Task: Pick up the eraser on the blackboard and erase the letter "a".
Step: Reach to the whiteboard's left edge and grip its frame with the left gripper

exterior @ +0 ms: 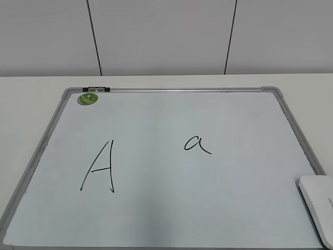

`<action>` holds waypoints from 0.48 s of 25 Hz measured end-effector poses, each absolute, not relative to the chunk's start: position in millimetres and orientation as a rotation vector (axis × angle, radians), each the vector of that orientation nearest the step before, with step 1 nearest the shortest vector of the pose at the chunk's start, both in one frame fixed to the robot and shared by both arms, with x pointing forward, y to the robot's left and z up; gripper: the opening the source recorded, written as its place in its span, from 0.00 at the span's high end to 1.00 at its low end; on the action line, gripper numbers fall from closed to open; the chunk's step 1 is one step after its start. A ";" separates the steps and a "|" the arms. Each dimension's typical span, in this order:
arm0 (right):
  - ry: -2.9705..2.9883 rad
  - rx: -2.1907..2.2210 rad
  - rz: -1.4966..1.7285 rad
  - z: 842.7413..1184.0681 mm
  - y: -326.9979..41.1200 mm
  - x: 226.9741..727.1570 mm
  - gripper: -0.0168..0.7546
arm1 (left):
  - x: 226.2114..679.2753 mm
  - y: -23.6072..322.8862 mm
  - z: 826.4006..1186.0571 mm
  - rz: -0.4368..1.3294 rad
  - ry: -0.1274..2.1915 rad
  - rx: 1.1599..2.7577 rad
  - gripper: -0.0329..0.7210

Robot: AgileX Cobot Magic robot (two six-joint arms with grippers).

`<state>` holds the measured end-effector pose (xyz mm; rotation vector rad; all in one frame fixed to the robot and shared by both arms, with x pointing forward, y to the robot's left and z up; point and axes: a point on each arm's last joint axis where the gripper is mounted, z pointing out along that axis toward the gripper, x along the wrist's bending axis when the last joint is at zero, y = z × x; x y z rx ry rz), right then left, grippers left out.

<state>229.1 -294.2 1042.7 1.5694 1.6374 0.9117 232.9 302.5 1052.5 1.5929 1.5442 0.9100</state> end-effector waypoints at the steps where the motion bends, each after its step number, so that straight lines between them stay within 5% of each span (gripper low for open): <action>1: 1.637 1.569 0.912 1042.7 -294.2 229.1 0.24 | 232.9 302.5 1052.5 0.910 1.544 1.593 0.64; 12: 1.637 1.569 0.912 1042.7 -294.2 229.1 0.24 | 232.9 302.5 1052.5 0.910 1.544 1.593 0.64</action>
